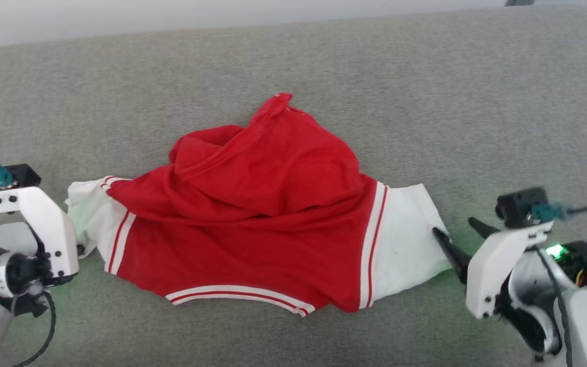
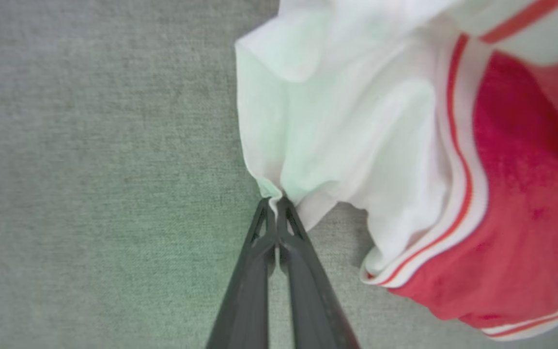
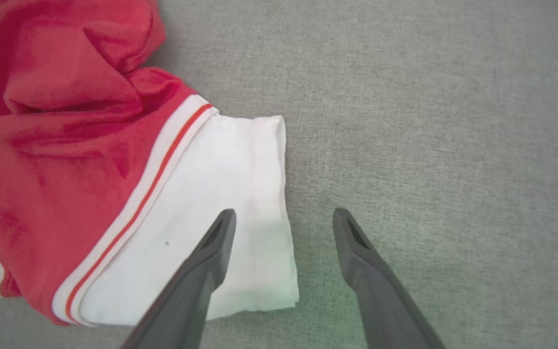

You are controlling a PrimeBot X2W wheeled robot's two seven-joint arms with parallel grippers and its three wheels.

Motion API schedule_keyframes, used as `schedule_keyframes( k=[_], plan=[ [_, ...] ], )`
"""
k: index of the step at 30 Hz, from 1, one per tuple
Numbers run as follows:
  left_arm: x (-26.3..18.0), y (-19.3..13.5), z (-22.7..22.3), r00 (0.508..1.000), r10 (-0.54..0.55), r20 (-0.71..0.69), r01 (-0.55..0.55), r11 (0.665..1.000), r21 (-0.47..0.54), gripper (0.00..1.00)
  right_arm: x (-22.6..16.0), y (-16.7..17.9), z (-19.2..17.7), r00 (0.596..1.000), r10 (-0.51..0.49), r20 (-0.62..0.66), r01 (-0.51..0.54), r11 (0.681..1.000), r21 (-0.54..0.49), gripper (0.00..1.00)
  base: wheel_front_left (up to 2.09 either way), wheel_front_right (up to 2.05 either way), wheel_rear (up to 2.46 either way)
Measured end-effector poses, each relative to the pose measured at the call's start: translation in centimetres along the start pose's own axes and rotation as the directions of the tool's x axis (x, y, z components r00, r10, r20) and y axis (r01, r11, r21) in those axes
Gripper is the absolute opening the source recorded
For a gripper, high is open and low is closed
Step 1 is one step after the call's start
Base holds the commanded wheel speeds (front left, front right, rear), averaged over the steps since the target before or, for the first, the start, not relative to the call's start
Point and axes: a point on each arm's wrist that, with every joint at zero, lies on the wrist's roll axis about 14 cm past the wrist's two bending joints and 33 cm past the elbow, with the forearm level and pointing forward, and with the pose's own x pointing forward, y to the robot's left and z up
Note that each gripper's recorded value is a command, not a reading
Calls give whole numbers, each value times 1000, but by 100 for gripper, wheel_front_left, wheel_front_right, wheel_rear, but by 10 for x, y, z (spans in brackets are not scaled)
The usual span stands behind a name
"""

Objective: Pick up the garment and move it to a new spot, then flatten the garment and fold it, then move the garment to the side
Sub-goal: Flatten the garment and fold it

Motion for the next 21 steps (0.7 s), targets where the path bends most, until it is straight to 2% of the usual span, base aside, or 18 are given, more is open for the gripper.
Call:
schedule_keyframes(
  k=[5,7,10,11,12,15,21],
  plan=[
    [0,-3,-4,1000,-9,5,9,1000,-9,0,14,2,-14,986,20,-168,-25,999,-23,100,0,0,0],
    [1,-3,-4,1000,-12,12,12,1000,-15,0,16,0,-35,958,12,-286,-27,998,-48,100,0,0,0],
    [1,-2,-4,1000,-11,19,11,1000,-25,0,20,1,-47,916,12,-401,-44,996,-72,100,0,0,0],
    [1,-2,-4,1000,-10,19,11,999,-31,0,20,3,-48,905,17,-426,-52,996,-70,56,0,0,0],
    [1,-2,-4,1000,-9,20,10,999,-34,0,21,3,-48,898,15,-440,-55,995,-78,0,0,0,0],
    [-1,-1,-4,1000,-9,27,10,999,-46,0,22,3,-45,889,20,-458,-62,995,-76,0,0,0,0],
    [-17,-1,12,996,-12,91,16,999,-48,0,24,11,-15,922,74,-380,-87,996,-19,0,0,0,0]
  ],
)
